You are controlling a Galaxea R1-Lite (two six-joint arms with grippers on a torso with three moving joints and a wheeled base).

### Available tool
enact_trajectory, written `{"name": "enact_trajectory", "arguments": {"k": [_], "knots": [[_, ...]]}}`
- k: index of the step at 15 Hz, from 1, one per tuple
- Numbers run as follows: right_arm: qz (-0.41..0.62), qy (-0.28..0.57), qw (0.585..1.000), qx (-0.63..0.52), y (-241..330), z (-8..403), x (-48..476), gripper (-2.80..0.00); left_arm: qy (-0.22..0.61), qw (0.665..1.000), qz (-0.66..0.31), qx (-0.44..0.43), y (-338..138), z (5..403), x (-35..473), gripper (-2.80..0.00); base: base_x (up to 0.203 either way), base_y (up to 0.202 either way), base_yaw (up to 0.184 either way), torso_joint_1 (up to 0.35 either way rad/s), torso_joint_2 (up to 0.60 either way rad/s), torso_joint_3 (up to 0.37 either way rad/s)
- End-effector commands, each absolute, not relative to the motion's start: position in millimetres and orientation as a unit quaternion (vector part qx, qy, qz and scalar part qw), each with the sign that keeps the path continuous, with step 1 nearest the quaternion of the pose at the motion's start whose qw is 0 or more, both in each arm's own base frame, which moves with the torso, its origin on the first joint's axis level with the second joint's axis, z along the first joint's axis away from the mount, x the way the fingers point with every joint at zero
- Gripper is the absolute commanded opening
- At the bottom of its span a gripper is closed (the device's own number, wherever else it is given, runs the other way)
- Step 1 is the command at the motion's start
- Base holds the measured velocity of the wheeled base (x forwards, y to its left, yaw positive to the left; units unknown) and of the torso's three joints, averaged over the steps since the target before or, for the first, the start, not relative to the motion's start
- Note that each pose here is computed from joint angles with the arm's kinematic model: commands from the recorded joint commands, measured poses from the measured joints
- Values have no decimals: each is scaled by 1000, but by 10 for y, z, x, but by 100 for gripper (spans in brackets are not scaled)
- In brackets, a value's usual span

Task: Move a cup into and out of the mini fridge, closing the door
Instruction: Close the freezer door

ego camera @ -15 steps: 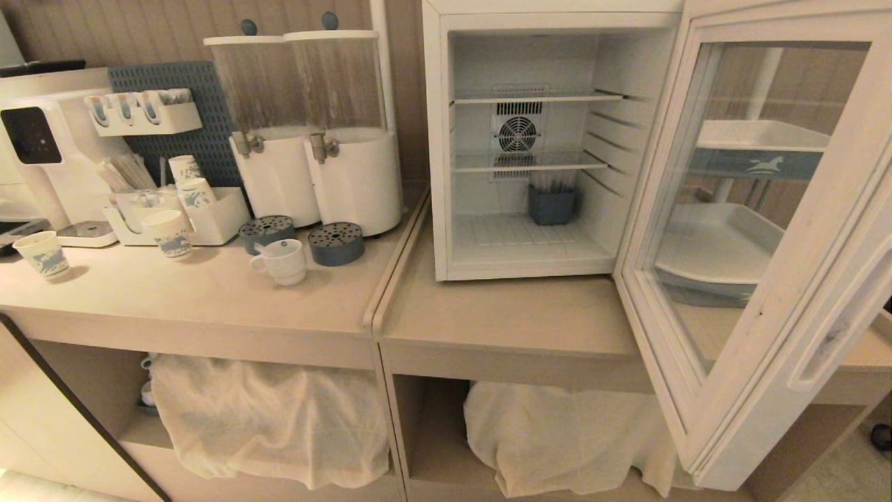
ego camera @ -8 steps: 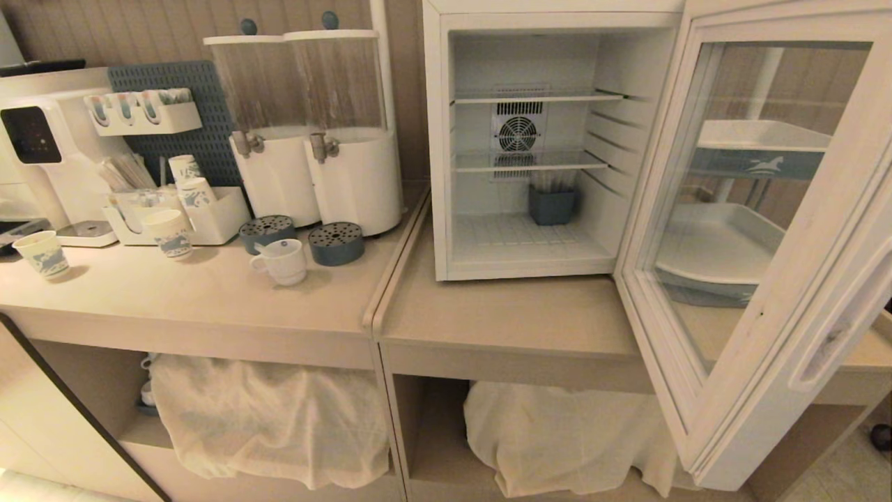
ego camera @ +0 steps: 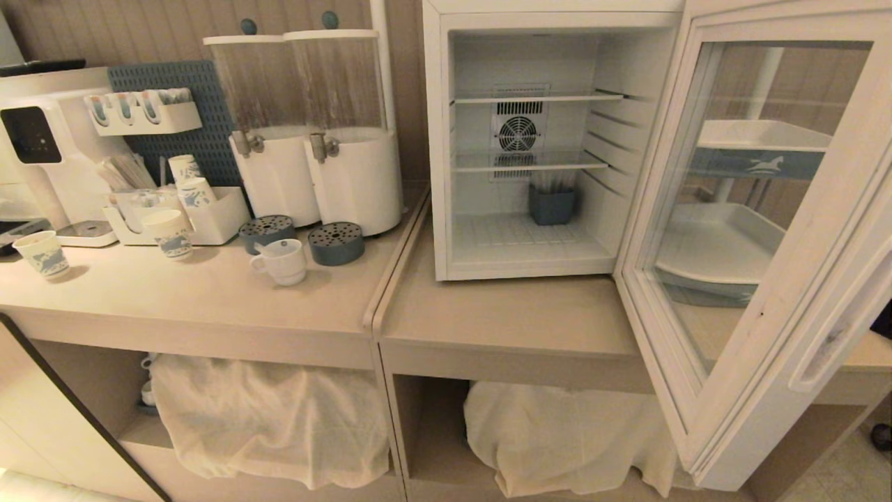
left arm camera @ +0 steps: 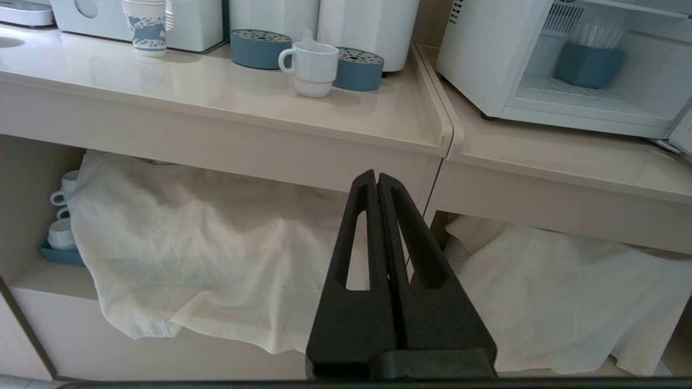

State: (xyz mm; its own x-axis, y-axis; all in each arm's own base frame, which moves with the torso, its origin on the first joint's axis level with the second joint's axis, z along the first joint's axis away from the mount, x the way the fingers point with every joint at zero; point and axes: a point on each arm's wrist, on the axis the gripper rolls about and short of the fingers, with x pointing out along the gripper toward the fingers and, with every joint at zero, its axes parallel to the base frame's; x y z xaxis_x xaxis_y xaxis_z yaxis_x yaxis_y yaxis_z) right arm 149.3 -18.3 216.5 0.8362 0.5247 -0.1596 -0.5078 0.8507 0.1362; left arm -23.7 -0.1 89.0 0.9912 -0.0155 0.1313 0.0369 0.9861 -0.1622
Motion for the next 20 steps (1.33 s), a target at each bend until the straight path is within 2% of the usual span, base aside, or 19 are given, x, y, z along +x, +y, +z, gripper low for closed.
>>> {"name": "enact_trajectory", "arguments": {"k": [1, 6, 12, 16, 20], "knots": [[279, 103, 954, 48, -194, 2136, 1553, -280, -48, 995, -12, -83, -1, 779, -207, -280, 0, 0, 0, 0, 0, 0], [308, 93, 946, 38, -95, 2214, 1647, -280, -48, 995, -12, -83, -1, 779, -207, -280, 0, 0, 0, 0, 0, 0], [331, 88, 940, 9, 374, 2400, 1711, -280, -48, 995, -12, -83, -1, 779, -207, -280, 0, 0, 0, 0, 0, 0], [267, 118, 956, -21, 938, 2377, 2070, -280, -48, 995, -12, -83, -1, 779, -207, -280, 0, 0, 0, 0, 0, 0], [198, 113, 973, -37, 1507, 2345, 2597, -280, -48, 995, -11, -84, -2, 781, -206, -280, 0, 0, 0, 0, 0, 0]]}}
